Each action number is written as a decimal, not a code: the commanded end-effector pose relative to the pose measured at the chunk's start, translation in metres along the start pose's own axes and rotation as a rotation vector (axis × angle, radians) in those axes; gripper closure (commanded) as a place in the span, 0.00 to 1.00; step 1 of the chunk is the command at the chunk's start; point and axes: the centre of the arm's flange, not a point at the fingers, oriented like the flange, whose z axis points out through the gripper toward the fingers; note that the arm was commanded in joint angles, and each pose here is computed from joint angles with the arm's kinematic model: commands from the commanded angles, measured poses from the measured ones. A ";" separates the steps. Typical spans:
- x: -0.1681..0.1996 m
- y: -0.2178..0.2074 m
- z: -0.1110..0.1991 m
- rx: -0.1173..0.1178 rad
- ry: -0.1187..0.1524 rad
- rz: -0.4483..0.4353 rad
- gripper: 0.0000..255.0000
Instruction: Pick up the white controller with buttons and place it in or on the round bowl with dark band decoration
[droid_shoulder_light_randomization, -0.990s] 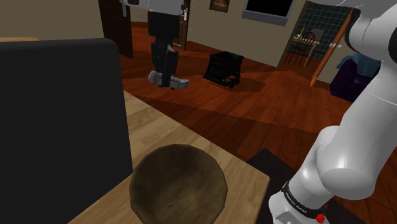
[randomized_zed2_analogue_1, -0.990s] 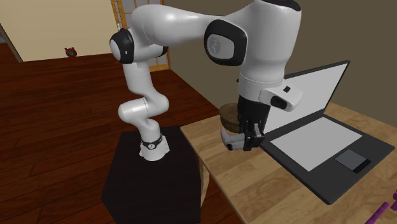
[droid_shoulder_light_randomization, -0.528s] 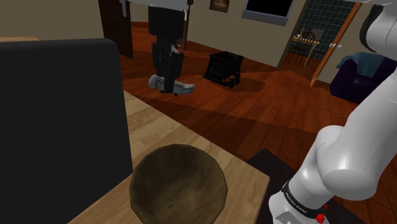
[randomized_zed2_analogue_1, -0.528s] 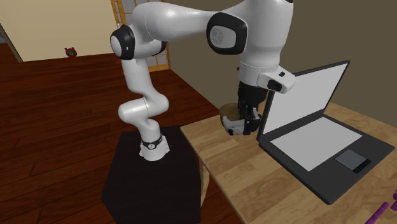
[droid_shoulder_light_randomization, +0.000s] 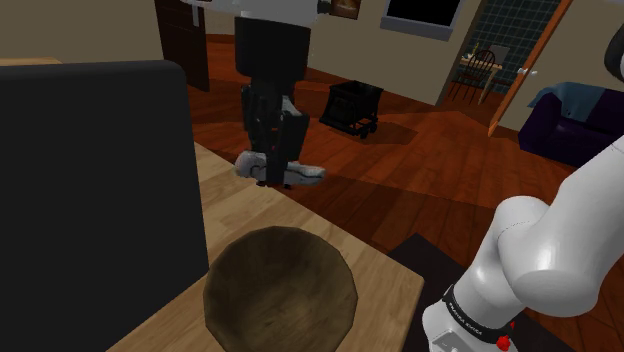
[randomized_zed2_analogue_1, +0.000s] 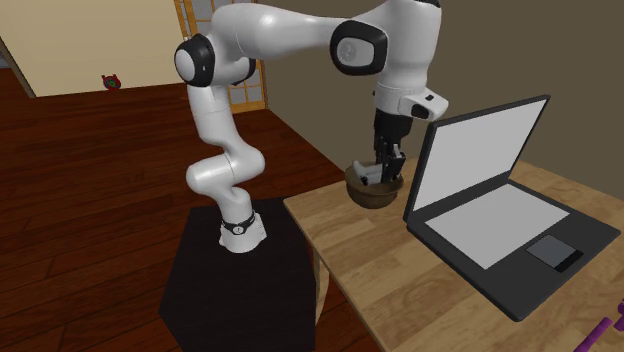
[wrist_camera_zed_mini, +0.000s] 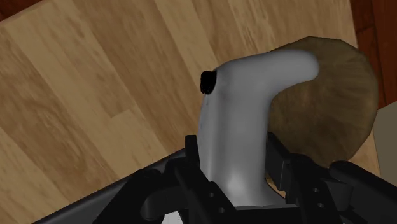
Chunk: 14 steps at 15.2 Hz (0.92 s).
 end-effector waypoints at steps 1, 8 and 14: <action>0.008 -0.026 0.001 0.000 0.000 0.001 1.00; 0.028 -0.100 0.014 0.000 0.000 0.001 1.00; 0.027 -0.097 0.045 0.000 0.000 0.001 1.00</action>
